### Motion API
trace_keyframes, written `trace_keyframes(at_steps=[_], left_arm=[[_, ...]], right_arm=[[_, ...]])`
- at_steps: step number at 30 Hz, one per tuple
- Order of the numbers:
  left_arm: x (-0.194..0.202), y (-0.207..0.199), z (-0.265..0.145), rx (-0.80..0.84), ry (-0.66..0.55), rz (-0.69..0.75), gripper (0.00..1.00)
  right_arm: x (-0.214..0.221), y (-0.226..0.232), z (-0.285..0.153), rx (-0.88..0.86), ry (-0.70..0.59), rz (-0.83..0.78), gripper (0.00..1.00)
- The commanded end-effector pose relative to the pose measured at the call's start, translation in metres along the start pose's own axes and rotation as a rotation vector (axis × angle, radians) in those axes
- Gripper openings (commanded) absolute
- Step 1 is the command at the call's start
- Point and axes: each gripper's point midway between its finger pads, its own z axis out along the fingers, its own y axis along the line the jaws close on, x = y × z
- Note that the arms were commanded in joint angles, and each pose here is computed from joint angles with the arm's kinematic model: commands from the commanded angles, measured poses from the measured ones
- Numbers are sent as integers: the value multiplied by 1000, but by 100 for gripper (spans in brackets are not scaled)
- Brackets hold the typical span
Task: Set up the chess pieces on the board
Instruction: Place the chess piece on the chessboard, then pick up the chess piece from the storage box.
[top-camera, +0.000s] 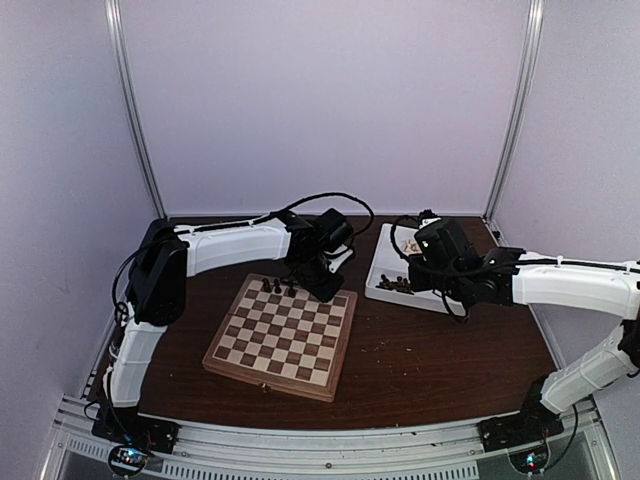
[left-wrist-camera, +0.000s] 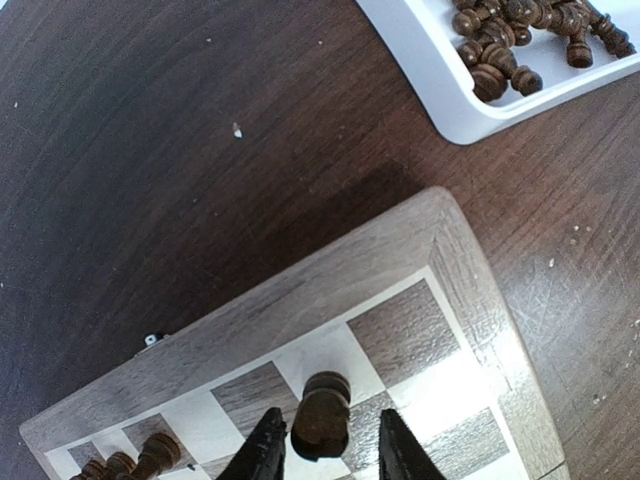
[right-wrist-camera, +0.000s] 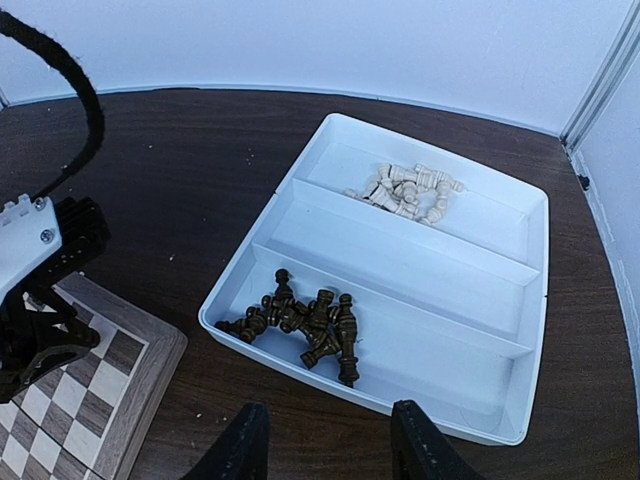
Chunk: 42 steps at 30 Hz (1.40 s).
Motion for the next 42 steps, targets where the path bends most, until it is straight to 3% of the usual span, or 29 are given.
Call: trace_keyframes(at_steps=[1, 9, 22, 29, 42], left_arm=[[-10, -1, -4, 14, -29, 7, 34], [-23, 6, -41, -7, -96, 8, 37], [-29, 13, -131, 13, -281, -12, 36], [-19, 14, -144, 27, -309, -27, 36], [-9, 10, -150, 63, -323, -54, 36]], right_arm=[[0, -4, 1, 8, -1, 20, 44], [1, -7, 10, 3, 37, 41, 45], [19, -20, 61, -9, 286, 66, 42], [27, -18, 87, -63, 380, 89, 35], [35, 2, 127, -118, 448, 190, 33]])
